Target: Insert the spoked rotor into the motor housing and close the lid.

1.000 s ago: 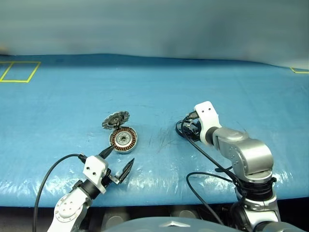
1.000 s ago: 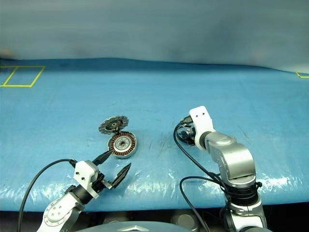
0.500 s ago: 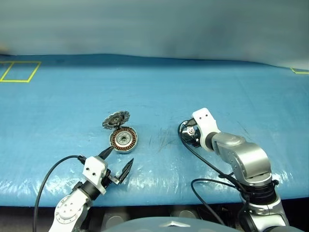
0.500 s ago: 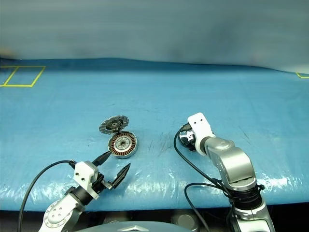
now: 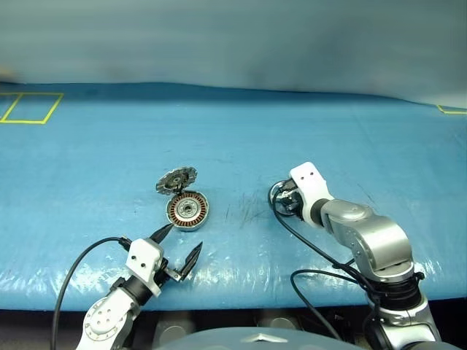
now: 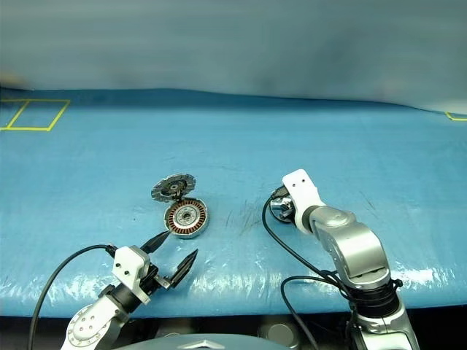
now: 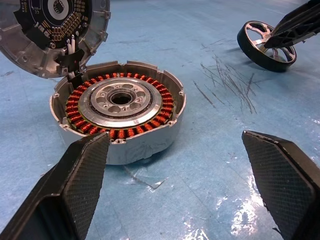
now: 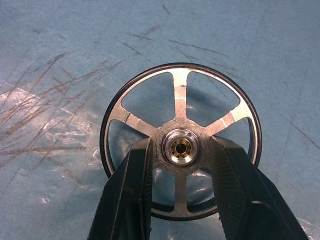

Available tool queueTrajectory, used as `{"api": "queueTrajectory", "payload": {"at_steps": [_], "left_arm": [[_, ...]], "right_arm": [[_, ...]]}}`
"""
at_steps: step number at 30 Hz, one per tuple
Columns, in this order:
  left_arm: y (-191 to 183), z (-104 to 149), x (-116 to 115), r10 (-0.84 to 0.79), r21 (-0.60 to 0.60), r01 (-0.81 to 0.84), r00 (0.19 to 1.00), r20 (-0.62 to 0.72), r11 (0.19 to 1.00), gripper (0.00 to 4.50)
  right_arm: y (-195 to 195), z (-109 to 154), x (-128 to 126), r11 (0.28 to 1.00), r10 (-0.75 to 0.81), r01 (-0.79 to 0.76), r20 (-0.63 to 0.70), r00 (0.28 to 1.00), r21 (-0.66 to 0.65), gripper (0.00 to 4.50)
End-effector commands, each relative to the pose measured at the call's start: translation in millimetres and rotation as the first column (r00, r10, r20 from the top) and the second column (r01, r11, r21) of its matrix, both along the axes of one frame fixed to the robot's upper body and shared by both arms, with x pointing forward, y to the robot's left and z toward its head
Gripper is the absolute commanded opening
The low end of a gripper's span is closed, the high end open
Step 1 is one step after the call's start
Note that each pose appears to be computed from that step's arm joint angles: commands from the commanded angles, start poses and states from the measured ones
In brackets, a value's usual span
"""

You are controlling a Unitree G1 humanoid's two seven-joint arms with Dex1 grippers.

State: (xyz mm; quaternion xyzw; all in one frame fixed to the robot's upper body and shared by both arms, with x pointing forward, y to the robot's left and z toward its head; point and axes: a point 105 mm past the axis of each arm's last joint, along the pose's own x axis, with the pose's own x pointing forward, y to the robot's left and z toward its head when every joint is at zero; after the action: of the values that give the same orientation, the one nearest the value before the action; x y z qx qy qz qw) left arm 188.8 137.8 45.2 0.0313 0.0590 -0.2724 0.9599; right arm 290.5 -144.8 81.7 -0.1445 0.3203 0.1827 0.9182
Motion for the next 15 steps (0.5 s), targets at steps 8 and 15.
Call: {"api": "queueTrajectory", "payload": {"at_steps": [8,15], "left_arm": [[-1.4,8.2,5.1,-0.006,-0.005,0.006,0.999,0.045,1.000,4.50],[0.0,13.3,4.9,0.002,-0.006,-0.002,0.997,0.071,1.000,4.50]], "right_arm": [[24.5,41.5,-1.9,0.970,0.243,-0.240,0.107,0.964,-0.044,1.31],[66.8,72.7,-19.8,0.853,0.515,-0.522,0.154,0.843,0.002,1.31]]}}
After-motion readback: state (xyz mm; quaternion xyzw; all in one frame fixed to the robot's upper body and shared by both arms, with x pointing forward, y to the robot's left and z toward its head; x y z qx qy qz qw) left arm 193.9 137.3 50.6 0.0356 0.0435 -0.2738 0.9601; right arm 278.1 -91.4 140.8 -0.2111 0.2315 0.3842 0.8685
